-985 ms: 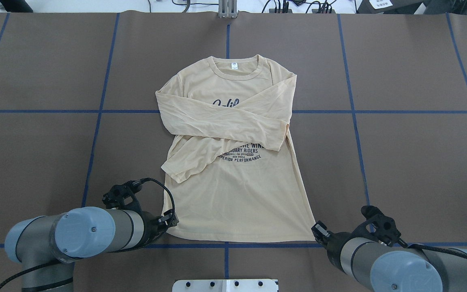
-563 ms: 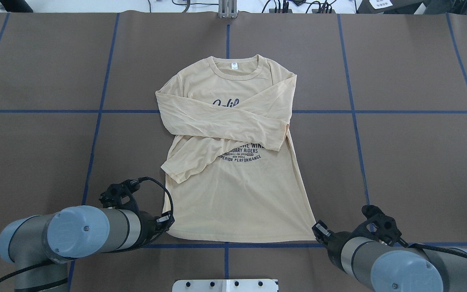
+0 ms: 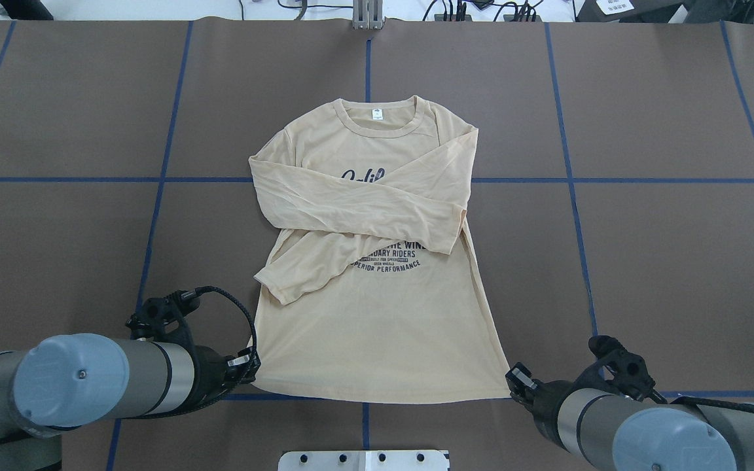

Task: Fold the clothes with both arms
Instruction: 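Lift the hem with both grippers and fold it up onto the collar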

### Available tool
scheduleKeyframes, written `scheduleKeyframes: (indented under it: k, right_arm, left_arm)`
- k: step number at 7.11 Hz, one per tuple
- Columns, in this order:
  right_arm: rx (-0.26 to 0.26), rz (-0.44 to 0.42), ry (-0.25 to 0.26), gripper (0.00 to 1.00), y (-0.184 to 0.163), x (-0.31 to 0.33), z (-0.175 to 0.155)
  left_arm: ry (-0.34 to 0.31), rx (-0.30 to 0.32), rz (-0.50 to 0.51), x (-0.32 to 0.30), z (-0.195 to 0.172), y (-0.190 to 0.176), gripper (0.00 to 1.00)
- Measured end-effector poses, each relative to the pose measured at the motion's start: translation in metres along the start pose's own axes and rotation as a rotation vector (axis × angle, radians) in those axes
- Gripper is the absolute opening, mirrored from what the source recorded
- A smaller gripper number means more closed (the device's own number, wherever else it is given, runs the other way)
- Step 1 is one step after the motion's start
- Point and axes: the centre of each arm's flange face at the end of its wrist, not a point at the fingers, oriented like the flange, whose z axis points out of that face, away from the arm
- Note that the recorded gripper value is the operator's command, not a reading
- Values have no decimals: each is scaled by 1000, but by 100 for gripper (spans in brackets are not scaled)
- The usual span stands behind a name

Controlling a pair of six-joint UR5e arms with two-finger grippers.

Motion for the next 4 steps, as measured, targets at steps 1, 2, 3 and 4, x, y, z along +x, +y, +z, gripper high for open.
scheduleKeyframes:
  k: [1, 2, 3, 4]
  right_arm:
    - [-53, -3, 21, 0, 7, 4, -14]
    - [-99, -6, 39, 0, 11, 7, -28]
    - [-136, -1, 45, 0, 10, 7, -43]
    - [-152, 18, 39, 0, 0, 0, -57]
  left_arm:
    - [1, -35, 2, 3, -19, 7, 0]
    - [10, -65, 5, 6, -34, 13, 0]
    - [24, -99, 7, 8, -49, 18, 0]
    - [39, -131, 6, 12, -64, 20, 0]
